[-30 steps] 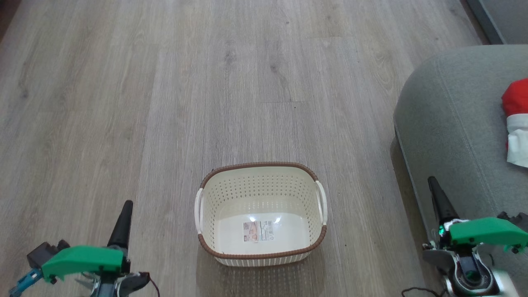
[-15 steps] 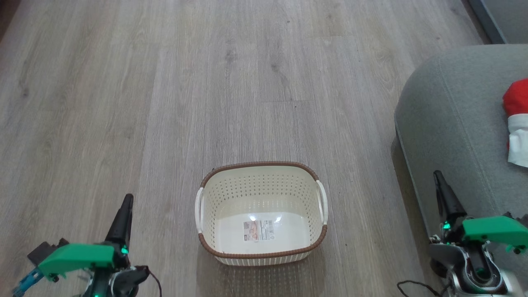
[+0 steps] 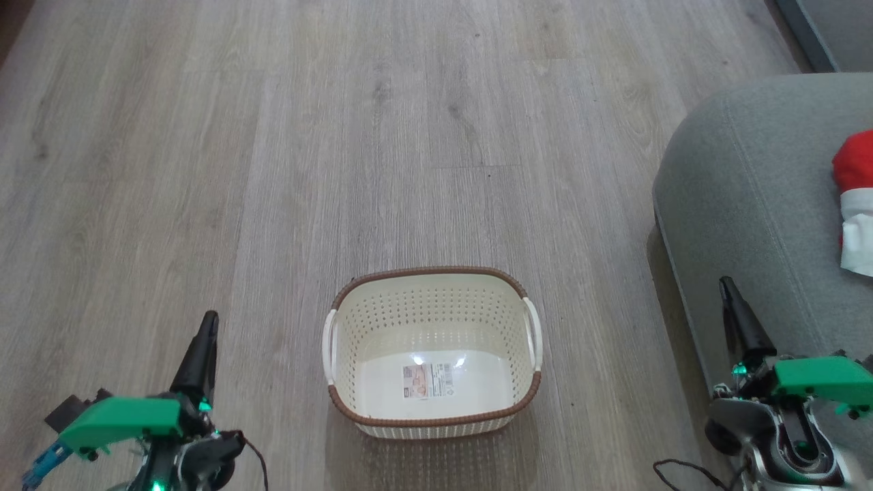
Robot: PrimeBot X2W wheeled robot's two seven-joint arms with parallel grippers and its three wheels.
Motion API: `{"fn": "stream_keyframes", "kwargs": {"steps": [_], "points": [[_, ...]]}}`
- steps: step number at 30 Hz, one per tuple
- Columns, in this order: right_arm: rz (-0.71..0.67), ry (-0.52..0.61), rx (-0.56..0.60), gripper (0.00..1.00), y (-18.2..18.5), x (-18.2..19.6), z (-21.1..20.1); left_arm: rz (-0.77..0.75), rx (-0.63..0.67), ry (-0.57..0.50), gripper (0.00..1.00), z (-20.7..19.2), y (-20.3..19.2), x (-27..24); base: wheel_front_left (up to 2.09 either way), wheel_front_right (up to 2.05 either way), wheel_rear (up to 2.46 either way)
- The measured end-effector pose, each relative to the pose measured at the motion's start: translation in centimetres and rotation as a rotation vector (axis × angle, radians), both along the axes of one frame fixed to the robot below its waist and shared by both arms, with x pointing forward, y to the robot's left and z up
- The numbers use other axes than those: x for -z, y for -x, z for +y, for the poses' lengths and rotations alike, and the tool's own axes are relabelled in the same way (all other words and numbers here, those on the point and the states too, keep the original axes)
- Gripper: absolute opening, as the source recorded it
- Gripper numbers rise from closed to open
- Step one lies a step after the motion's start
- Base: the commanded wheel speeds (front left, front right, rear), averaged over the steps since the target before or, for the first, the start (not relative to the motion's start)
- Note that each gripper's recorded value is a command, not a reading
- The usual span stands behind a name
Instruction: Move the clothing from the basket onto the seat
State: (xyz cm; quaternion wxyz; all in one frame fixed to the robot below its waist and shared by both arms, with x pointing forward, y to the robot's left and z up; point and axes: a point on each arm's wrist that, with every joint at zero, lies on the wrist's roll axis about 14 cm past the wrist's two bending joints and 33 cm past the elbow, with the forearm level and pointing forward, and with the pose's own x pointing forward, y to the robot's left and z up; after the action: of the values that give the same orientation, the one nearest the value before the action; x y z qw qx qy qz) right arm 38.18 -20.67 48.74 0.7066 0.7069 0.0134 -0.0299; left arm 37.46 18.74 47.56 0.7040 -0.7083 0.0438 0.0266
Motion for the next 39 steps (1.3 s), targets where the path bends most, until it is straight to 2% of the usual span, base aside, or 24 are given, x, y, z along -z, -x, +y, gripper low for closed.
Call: {"fn": "stream_keyframes", "kwargs": {"steps": [39], "points": [[0.000,-0.001,0.000,0.00,0.01,0.01,0.02,0.000,-0.001,0.000,0.00,0.04,0.00,0.00,0.00,0.00,0.00]]}}
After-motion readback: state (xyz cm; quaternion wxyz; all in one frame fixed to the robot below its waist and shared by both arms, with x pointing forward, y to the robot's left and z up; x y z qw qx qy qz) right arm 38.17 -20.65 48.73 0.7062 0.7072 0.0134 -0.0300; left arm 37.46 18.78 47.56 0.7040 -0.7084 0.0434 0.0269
